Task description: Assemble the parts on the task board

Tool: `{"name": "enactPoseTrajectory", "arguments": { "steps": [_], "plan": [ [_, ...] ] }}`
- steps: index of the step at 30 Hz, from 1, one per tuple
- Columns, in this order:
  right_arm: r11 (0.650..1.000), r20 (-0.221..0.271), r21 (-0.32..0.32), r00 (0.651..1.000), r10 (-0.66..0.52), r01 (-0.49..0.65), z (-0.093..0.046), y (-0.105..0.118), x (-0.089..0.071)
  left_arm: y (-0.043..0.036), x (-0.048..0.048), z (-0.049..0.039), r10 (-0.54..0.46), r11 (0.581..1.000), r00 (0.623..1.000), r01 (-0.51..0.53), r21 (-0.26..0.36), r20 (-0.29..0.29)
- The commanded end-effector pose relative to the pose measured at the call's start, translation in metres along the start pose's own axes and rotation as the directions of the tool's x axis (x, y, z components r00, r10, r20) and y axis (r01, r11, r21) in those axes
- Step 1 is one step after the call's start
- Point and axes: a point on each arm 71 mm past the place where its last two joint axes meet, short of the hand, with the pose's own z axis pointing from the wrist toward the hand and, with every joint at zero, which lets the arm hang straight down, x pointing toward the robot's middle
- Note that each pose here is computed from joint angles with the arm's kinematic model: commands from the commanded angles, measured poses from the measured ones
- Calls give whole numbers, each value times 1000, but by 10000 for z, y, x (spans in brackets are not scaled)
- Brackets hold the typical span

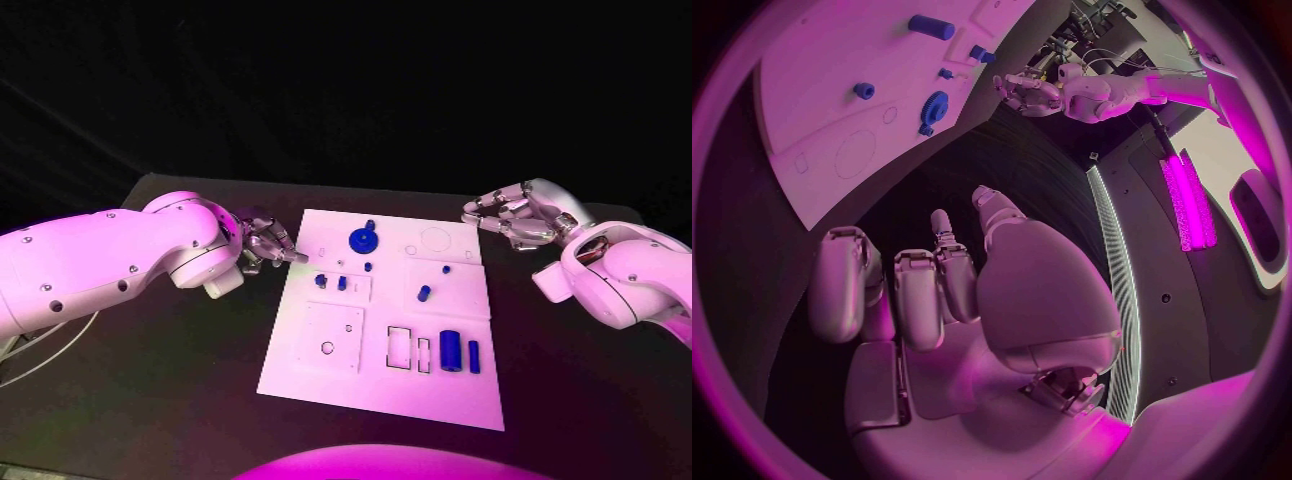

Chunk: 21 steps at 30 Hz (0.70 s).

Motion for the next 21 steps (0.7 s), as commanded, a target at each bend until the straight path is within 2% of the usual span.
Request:
{"name": "enactPoseTrajectory", "arguments": {
  "steps": [1,7,12,14,17,21],
  "plan": [
    [1000,-1,-8,1000,-5,5,5,1,3,-33,-20,-47,-117,989,991,111,97,59],
    [1000,3,-4,1000,-7,7,8,-16,-5,38,28,-129,-161,981,980,145,130,116],
    [1000,5,-1,1000,-8,8,6,-24,-11,86,86,-164,-174,980,974,157,123,143],
    [1000,5,-1,1000,-8,8,6,-25,-11,113,131,-165,-171,982,975,156,110,142],
    [1000,6,0,1000,-8,8,7,-27,-12,170,249,-161,-153,986,980,144,79,125],
    [1000,6,1,1000,-8,8,6,-30,-13,203,346,-148,-130,991,985,125,53,109]
  ]
}}
